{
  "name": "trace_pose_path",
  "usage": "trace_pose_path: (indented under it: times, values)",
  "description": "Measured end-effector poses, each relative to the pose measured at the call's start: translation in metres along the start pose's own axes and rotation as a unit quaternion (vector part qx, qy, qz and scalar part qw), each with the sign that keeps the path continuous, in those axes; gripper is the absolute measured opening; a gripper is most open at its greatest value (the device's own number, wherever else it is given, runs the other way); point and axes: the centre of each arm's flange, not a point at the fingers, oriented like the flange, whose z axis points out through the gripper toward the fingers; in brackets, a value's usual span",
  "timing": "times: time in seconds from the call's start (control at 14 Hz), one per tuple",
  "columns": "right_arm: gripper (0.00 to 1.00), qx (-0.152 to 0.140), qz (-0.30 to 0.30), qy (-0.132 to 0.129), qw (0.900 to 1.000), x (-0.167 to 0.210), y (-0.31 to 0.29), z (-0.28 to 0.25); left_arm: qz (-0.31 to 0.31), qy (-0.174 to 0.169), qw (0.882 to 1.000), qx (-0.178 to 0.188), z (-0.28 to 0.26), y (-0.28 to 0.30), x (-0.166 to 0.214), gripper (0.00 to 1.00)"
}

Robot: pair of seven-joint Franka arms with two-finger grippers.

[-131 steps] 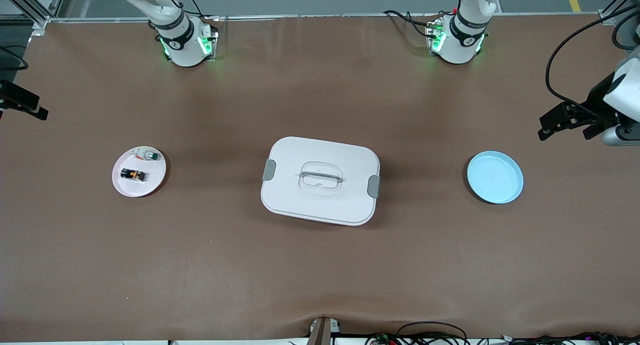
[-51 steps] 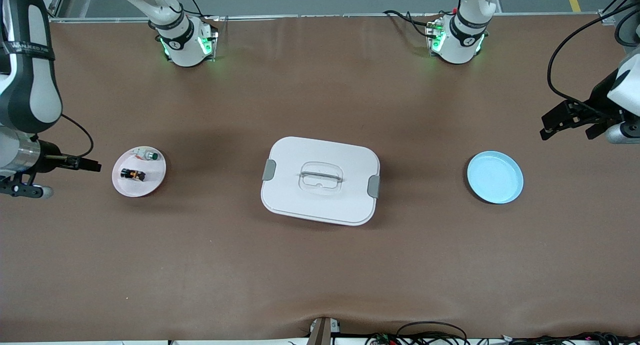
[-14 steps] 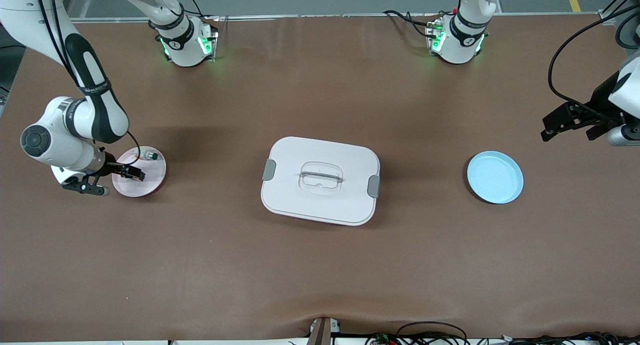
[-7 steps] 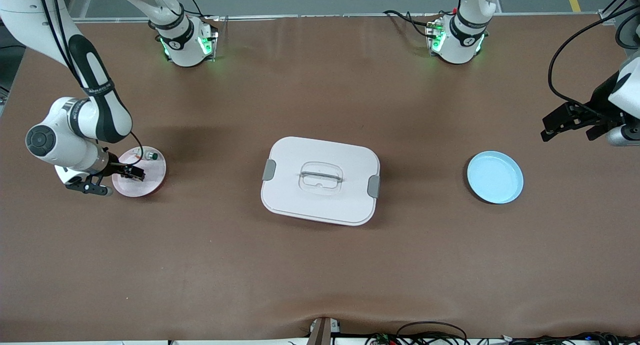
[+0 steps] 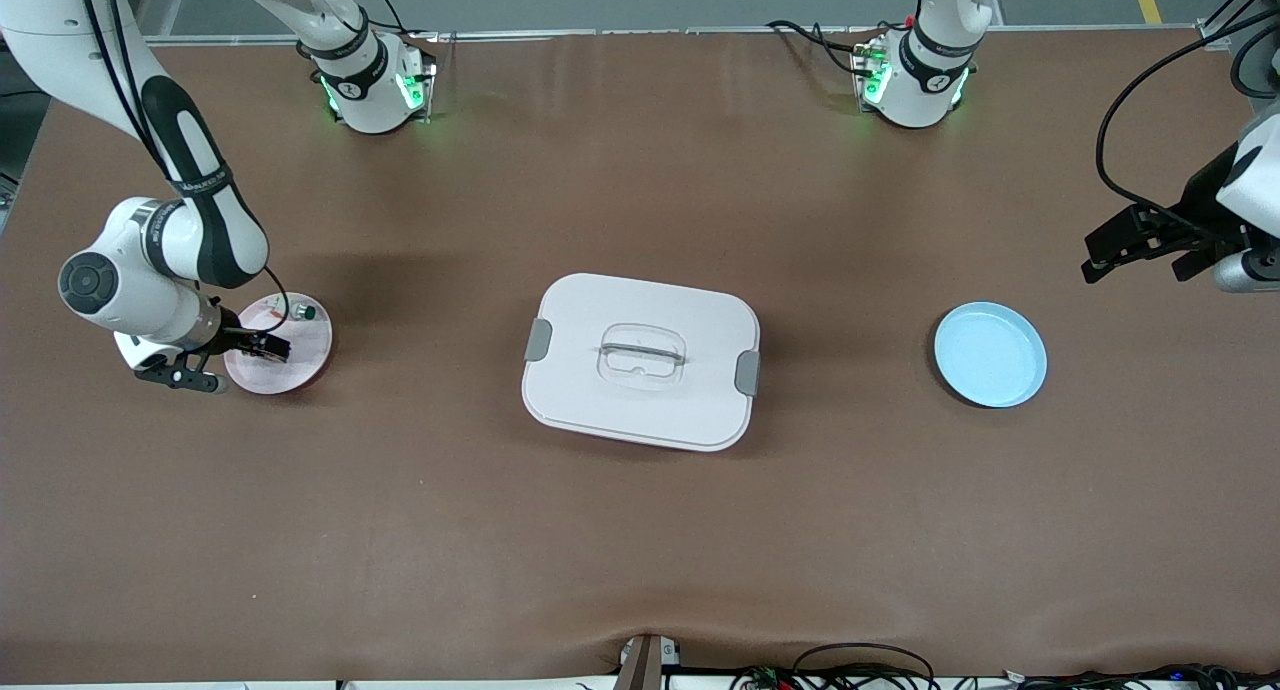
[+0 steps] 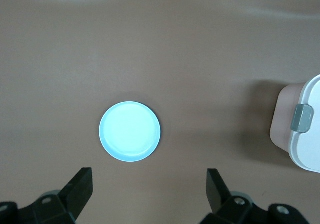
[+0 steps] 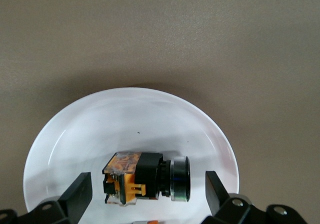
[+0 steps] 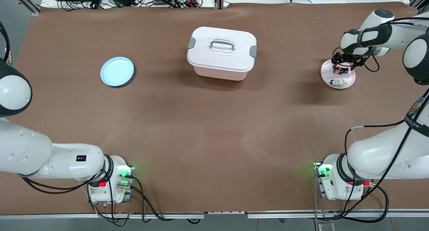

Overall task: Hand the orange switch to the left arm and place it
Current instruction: 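Lower the right gripper and close it on the black-and-orange switch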

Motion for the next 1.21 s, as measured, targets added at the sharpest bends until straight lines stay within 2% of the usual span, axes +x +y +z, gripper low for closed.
trace_pose_path:
  times: [0.5,0.64,0.71,0.79,1.21]
  values:
    - [1.00,0.000,0.000,-0.003,1.000,-0.0004,0.0001,0.0037,0.000,0.000,1.000,0.000,0.0000,-0.0001,0.0000,1.00]
    - [0.94,0.000,0.000,-0.003,1.000,-0.0006,0.0001,0.0042,0.000,0.000,1.000,0.000,0.0003,-0.0004,0.0001,1.00]
    - [0.87,0.000,0.001,-0.003,1.000,-0.0007,0.0002,0.0045,-0.001,0.000,1.000,0.000,0.0005,-0.0007,0.0003,1.00]
    - [0.74,0.000,0.001,-0.003,1.000,-0.0006,0.0003,0.0045,-0.001,-0.001,1.000,0.000,0.0006,-0.0010,0.0003,1.00]
    - [0.72,0.000,0.004,-0.002,1.000,-0.0001,0.0032,0.0041,-0.002,-0.001,1.000,0.000,0.0009,-0.0018,0.0005,1.00]
